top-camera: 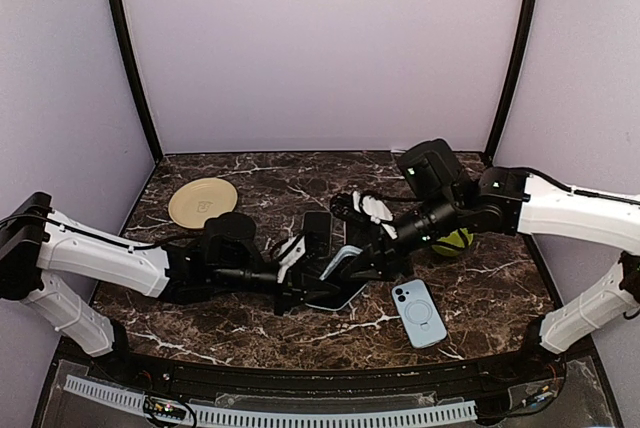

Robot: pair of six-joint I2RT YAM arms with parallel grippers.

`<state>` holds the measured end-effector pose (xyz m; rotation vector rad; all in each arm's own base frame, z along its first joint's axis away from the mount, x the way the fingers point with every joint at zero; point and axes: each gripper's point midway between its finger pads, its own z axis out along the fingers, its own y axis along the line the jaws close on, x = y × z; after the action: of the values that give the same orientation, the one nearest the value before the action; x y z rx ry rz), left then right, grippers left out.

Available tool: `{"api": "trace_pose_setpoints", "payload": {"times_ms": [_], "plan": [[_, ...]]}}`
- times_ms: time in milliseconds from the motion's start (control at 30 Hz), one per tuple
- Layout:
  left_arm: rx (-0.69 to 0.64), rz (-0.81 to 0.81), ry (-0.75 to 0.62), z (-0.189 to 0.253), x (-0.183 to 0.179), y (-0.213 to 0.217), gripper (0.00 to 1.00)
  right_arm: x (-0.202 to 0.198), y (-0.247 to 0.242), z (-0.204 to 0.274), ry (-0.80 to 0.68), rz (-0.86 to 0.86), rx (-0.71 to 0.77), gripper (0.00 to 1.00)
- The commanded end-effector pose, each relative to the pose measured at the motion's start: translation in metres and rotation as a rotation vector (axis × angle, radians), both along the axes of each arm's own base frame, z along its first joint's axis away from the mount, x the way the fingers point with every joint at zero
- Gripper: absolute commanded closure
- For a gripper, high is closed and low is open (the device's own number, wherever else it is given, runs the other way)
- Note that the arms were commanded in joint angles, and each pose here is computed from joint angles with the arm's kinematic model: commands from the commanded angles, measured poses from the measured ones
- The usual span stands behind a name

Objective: Put the phone into the phone case
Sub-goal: Press the top left corner of the phone case, then pass from the left arm to the right

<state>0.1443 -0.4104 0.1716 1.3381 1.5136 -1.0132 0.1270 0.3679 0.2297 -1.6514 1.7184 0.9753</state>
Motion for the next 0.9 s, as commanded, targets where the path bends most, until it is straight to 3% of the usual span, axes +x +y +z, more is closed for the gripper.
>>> {"api": "trace_pose_setpoints", "payload": {"times_ms": [0, 100, 233, 333, 600, 767, 800, 833, 867], "plan": [[-0.200, 0.031, -0.061, 0.061, 0.003, 0.005, 1.00, 0.008, -0.004, 0.033, -0.030, -0.059, 0.140, 0.34], [-0.289, 0.025, -0.051, 0.083, -0.002, 0.010, 1.00, 0.013, -0.007, 0.044, -0.014, -0.104, 0.283, 0.24], [-0.413, -0.002, -0.003, 0.108, -0.011, 0.016, 1.00, 0.006, -0.006, 0.058, 0.037, -0.098, 0.429, 0.27], [-0.468, -0.020, 0.028, 0.119, -0.015, 0.018, 1.00, -0.003, -0.006, 0.065, 0.098, -0.074, 0.517, 0.40], [-0.471, -0.058, 0.058, 0.118, -0.021, 0.015, 1.00, -0.008, -0.008, 0.066, 0.144, -0.071, 0.571, 0.99], [-0.453, -0.095, 0.087, 0.113, -0.025, 0.010, 1.00, -0.013, -0.013, 0.069, 0.126, -0.052, 0.554, 1.00], [-0.444, -0.096, 0.092, 0.112, -0.026, 0.010, 0.91, -0.014, -0.015, 0.066, 0.123, -0.051, 0.534, 1.00], [-0.430, -0.092, 0.097, 0.109, -0.025, 0.010, 0.73, -0.016, -0.016, 0.065, 0.119, -0.046, 0.516, 1.00], [-0.429, -0.090, 0.094, 0.111, -0.025, 0.011, 0.65, -0.018, -0.017, 0.063, 0.115, -0.037, 0.499, 1.00]]}}
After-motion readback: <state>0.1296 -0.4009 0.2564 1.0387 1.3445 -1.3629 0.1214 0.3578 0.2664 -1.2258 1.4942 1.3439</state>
